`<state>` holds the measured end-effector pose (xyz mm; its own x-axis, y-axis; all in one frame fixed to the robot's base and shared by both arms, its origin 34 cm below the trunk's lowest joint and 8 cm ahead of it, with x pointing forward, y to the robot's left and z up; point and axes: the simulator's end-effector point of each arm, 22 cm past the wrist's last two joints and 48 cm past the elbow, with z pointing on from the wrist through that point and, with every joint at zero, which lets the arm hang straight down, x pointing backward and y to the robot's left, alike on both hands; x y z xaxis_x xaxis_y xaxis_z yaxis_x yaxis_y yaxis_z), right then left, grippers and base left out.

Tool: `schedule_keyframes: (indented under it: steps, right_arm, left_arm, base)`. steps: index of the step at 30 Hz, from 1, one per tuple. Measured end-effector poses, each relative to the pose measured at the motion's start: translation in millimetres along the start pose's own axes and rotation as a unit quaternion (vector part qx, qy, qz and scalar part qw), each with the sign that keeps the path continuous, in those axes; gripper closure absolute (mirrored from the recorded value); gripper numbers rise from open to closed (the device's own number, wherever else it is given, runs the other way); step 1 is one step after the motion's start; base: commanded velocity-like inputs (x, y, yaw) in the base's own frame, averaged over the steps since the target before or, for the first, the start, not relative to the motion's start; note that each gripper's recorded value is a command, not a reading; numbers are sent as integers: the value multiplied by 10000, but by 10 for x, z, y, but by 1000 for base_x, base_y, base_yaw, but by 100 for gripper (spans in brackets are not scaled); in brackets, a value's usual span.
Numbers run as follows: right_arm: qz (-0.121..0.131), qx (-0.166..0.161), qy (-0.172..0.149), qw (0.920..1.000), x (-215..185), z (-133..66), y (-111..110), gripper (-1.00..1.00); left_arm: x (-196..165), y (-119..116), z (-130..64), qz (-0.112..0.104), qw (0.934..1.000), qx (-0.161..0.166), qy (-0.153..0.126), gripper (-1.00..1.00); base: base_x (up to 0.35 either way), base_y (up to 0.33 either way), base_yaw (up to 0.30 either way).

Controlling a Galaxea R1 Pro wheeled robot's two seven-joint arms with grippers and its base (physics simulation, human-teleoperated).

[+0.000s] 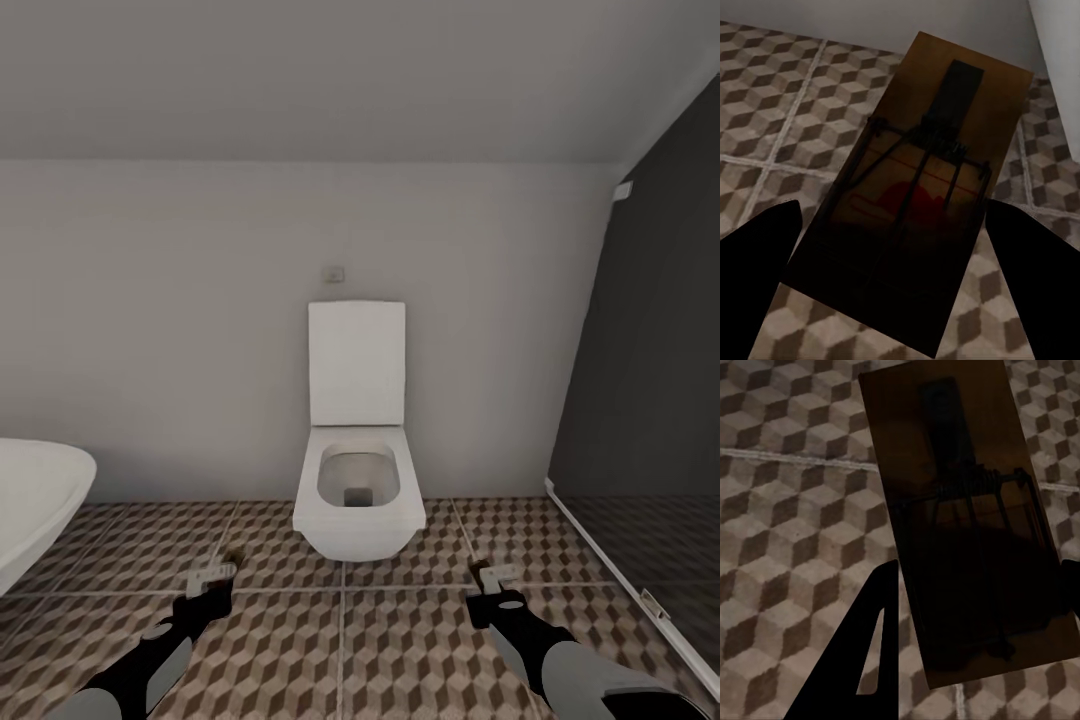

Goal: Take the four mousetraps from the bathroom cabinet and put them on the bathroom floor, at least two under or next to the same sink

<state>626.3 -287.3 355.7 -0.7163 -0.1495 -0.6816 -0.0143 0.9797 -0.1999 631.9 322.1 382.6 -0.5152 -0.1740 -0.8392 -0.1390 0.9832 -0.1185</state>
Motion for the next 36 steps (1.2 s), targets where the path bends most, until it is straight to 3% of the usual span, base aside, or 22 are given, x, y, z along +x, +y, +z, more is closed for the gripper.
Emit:
schedule_keyframes:
  steps: [22,36]
  right_arm:
    - [-109,-71,387,9992,435,248,106,100]
    - [-132,-47,573,9983,631,337,124,100]
  left_arm:
    - [491,79,159,29,9991,-76,420,100]
    - [660,109,215,36,9985,-97,531,100]
  base:
    - [0,0,0]
    - [0,0,0]
